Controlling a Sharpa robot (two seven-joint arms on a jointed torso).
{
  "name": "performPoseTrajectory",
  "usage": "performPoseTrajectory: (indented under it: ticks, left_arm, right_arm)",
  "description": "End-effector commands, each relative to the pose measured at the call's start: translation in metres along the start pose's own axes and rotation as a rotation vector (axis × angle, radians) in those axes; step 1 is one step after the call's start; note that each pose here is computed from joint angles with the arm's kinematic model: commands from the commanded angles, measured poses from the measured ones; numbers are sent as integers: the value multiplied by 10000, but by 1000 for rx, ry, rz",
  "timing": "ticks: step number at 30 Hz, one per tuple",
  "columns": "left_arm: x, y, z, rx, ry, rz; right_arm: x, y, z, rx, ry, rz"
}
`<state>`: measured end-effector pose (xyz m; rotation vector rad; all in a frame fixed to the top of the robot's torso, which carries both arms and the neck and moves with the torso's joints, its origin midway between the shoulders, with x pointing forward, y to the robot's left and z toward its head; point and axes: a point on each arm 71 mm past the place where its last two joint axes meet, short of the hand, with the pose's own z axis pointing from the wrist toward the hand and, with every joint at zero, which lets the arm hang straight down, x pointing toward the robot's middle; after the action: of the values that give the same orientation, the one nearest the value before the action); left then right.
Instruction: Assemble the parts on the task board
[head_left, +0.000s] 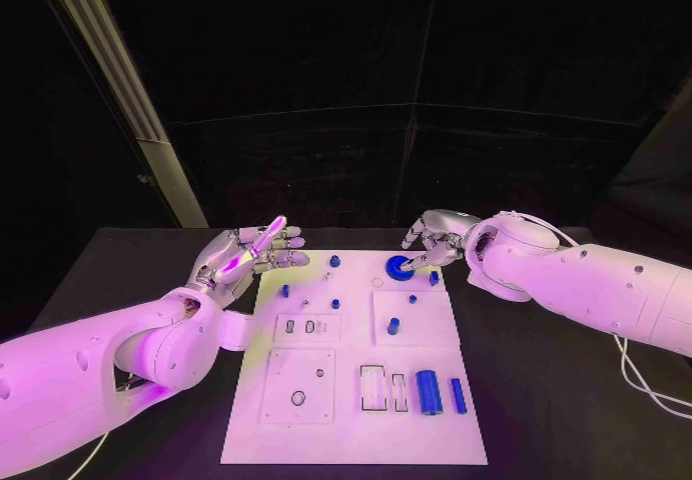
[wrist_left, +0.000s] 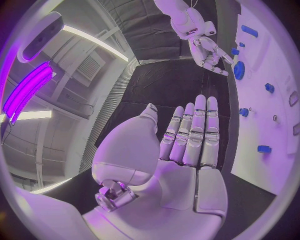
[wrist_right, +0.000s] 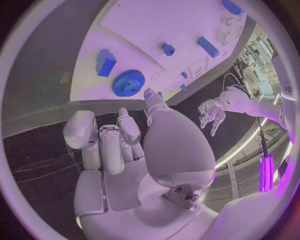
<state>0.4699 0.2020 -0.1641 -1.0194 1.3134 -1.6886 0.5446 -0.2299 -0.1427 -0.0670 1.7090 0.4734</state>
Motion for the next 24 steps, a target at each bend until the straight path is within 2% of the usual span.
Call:
performPoseTrajectory:
  ticks: [1,24]
  left_arm:
    - [21,-3,6,-1,21,-7]
    - [34,9,20,-2,24,-9]
  right_arm:
    - [41,-1,30,34,61,-53]
    - [105,95,110,10,97,-77]
